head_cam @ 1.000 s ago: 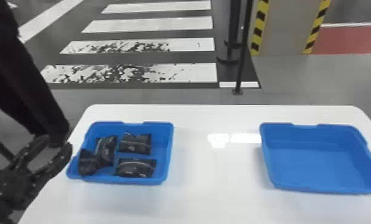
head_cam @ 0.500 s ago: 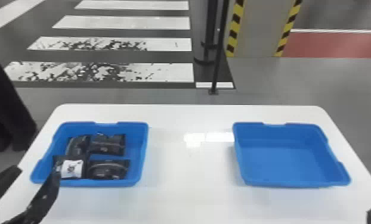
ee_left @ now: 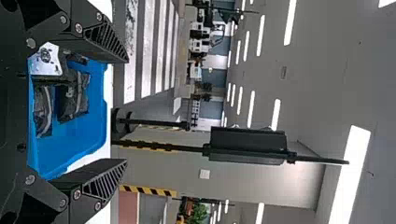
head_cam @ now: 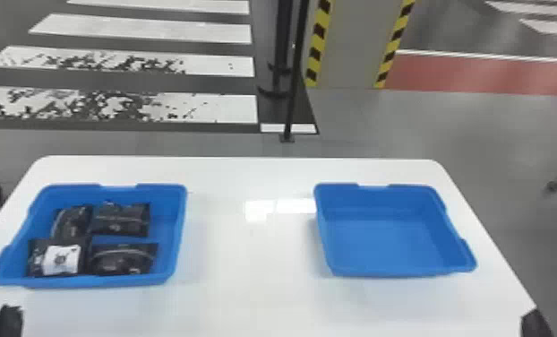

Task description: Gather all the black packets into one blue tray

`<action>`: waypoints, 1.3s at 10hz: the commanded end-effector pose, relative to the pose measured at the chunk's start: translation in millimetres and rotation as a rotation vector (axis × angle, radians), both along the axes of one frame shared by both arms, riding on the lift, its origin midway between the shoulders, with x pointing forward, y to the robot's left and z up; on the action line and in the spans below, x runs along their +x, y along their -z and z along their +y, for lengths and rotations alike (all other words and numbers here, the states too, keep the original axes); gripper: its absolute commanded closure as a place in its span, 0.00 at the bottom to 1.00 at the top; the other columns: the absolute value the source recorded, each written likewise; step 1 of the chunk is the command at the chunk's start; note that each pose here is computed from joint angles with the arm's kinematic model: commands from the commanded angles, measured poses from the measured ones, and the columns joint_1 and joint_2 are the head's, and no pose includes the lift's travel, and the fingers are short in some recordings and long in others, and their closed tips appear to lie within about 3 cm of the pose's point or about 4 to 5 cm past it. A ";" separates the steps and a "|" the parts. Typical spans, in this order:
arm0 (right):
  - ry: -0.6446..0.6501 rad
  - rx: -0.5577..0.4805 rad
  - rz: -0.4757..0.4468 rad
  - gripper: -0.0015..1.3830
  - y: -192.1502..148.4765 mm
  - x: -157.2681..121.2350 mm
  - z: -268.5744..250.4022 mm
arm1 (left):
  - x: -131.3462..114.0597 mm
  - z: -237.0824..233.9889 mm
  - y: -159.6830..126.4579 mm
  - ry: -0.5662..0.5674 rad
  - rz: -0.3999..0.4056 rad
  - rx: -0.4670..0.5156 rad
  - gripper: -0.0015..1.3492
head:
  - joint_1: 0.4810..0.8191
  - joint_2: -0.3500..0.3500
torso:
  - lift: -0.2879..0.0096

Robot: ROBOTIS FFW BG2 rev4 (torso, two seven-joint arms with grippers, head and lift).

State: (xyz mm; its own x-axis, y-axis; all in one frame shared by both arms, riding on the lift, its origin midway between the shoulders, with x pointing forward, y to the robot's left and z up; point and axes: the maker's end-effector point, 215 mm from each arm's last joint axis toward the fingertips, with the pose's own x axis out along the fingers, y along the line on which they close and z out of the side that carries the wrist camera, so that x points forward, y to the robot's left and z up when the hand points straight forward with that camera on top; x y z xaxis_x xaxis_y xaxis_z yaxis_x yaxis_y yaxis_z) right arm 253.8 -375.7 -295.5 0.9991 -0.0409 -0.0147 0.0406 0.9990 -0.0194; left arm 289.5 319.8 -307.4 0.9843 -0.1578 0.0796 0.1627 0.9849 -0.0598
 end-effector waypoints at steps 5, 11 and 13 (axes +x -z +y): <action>0.000 0.004 -0.001 0.11 3.0 -1.8 1.8 | -4.6 -1.0 9.8 -0.012 0.037 -0.011 0.23 | 0.63 0.32 | 0.60; -0.008 0.012 0.003 0.11 5.9 1.3 7.0 | -4.3 -2.6 19.9 -0.006 0.083 -0.018 0.23 | 0.63 0.33 | 0.60; -0.012 0.025 0.002 0.11 6.7 3.7 11.0 | -2.8 -5.7 24.2 0.000 0.095 -0.027 0.23 | 0.63 0.33 | 0.60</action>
